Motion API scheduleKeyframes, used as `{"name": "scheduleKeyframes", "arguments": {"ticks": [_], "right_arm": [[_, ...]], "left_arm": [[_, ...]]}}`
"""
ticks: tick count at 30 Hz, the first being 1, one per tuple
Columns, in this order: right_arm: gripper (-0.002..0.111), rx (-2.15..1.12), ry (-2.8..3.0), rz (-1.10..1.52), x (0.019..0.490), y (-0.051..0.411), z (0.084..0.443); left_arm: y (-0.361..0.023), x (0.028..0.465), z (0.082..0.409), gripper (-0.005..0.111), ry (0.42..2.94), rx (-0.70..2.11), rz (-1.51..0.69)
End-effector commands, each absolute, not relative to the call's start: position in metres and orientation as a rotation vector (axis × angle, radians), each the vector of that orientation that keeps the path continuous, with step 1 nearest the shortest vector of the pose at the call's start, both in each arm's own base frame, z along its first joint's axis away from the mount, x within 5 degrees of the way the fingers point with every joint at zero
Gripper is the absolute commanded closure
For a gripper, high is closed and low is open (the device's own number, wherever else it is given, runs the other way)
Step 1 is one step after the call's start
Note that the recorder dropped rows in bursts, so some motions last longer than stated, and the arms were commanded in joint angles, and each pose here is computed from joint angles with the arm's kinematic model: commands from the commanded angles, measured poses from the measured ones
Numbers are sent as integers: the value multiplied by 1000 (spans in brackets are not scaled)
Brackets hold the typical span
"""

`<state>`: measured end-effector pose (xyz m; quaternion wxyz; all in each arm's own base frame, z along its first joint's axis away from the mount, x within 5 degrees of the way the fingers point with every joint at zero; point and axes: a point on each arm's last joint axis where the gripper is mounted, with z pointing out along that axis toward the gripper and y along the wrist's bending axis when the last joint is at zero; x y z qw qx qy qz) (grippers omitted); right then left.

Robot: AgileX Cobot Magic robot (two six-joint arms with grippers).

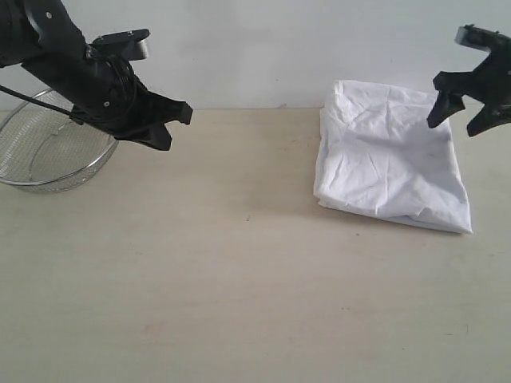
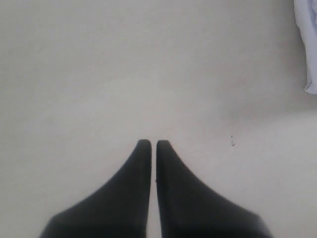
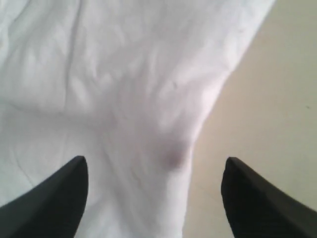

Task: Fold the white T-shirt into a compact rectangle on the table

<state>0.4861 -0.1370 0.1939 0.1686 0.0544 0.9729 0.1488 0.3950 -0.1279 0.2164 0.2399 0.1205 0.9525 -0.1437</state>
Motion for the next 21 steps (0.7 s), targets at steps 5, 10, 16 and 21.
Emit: {"name": "scheduleKeyframes", "arguments": {"ticks": [5,10,16,21], "right_arm": [[41,319,2868,624,437,-140,178],[41,356,2829,832,403,-115,170],[41,344,2827,754,373,-105,157],[41,388,2829,695,365,-112,146]], "left_arm": [[-128,391,221,102,2619,325,-424],[-128,387,228,102,2616,357,-425],[-128,386,231,102,2612,359,-427],[-128,385,230,102,2620,362,-429]]}}
